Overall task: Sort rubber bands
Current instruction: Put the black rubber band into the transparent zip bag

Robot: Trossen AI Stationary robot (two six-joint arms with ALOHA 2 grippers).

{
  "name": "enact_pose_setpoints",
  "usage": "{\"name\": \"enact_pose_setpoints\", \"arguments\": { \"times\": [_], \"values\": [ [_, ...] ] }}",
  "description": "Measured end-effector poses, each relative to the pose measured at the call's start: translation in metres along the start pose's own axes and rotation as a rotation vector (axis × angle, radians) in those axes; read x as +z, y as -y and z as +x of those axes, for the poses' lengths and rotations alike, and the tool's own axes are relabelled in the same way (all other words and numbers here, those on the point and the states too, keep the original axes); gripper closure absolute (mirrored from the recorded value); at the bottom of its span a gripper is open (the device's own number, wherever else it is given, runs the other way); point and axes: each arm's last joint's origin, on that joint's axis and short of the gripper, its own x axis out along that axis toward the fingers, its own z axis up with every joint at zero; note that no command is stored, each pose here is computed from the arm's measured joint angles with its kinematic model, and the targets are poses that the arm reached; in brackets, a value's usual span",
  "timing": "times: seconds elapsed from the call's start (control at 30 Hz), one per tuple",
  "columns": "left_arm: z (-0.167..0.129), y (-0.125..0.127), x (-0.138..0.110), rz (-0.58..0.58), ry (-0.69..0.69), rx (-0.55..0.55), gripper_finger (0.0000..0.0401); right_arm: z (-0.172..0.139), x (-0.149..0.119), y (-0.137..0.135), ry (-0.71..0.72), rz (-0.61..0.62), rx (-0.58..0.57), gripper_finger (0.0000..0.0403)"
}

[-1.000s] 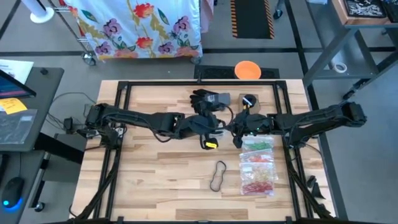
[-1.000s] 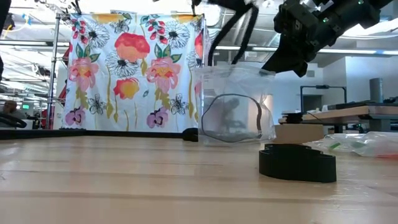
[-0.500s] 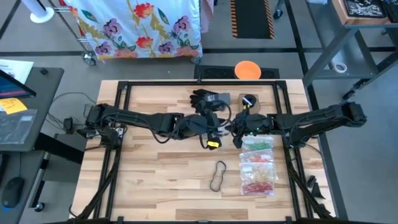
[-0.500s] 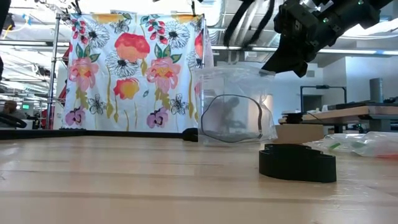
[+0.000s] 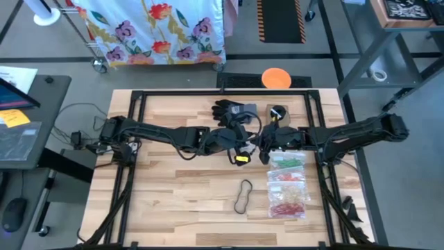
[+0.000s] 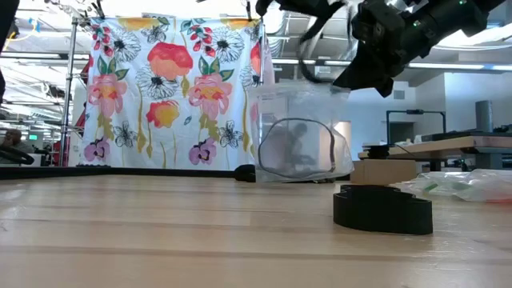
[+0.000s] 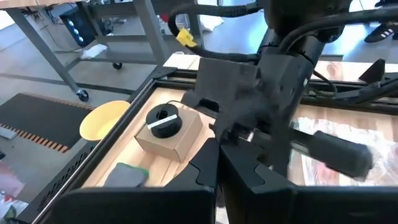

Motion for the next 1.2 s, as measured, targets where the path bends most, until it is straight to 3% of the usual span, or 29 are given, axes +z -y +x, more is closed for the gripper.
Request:
{"name": "enact_pose_setpoints", "arguments": {
  "times": [0.13,0.47,0.83,1.2],
  "values": [
    [0.001,0.0,0.0,-0.001,0.001,0.002,0.04,0.0,0.0,0.002,0.019,-0.001,-0.055,0.0403],
    [0.002,-0.003,-0.005,0.009,-0.046,0.017,0.04,0.0,0.0,0.002,0.017,-0.002,-0.055,0.0403],
    [0.015,-0.027,-0.01,0.019,-0.058,0.169,0.04,0.0,0.0,0.002,0.017,-0.003,-0.054,0.0403],
    [0.014,-0.045,0.001,0.023,-0.044,0.184,0.04,0.0,-0.001,0.002,-0.001,-0.009,-0.058,0.0403]
  ]
}}
